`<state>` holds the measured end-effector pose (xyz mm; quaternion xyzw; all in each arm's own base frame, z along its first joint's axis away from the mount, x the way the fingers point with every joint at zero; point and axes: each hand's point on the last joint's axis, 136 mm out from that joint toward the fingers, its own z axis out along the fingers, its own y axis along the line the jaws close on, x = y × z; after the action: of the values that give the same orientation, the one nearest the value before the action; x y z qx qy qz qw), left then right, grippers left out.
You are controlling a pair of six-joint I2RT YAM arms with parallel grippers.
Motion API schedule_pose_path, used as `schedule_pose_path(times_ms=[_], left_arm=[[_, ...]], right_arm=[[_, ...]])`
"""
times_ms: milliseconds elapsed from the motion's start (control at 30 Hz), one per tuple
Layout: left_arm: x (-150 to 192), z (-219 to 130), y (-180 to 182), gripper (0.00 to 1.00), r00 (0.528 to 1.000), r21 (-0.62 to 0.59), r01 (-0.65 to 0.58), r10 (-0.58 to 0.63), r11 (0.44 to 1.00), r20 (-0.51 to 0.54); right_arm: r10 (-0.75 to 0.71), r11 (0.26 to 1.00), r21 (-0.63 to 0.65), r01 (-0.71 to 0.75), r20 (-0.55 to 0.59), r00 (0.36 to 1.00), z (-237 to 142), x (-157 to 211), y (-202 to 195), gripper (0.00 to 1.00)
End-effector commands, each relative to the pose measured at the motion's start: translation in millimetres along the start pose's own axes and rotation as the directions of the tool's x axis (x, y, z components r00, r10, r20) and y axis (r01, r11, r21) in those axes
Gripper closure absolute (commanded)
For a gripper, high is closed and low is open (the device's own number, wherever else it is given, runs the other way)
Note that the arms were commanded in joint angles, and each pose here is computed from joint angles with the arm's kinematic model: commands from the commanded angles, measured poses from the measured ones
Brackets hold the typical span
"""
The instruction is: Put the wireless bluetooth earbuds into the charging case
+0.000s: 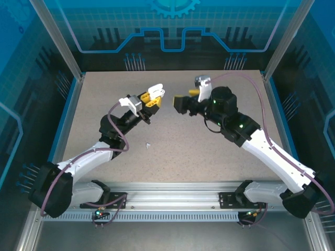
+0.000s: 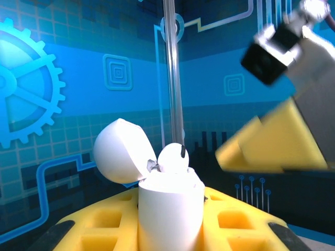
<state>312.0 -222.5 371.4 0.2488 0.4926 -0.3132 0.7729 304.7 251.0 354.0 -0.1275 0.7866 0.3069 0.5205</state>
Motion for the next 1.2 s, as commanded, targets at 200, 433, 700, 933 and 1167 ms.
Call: schedule_pose_path(times_ms=[200,433,700,933,1167], left_arm=[[-22,1,13,1.00,0.996,-0.076,-0.076,0.079,0.994,0.040],[-30,5,26,1.00,0.995,-0.134,-0.074,0.081,0.988,0.051],[-36,6,50,1.00,0.995,-0.207,-0.061,0.076,0.976,0.067],[-46,4,73,1.00,0.993,-0.256,-0.053,0.078,0.965,0.092],[-53,4,89,1.00,0.991,-0.283,-0.043,0.077,0.958,0.112]], right_arm=[[0.371,0.898,0.368,-0.240,-0.342,0.863,24,161,-64,0.22],[0.492,0.822,0.511,-0.251,-0.414,0.766,67,206,-30,0.24],[0.600,0.731,0.635,-0.252,-0.422,0.680,110,255,-2,0.26],[0.626,0.686,0.706,-0.175,-0.450,0.637,130,290,13,0.30],[0.648,0.654,0.745,-0.132,-0.462,0.606,145,311,16,0.37]])
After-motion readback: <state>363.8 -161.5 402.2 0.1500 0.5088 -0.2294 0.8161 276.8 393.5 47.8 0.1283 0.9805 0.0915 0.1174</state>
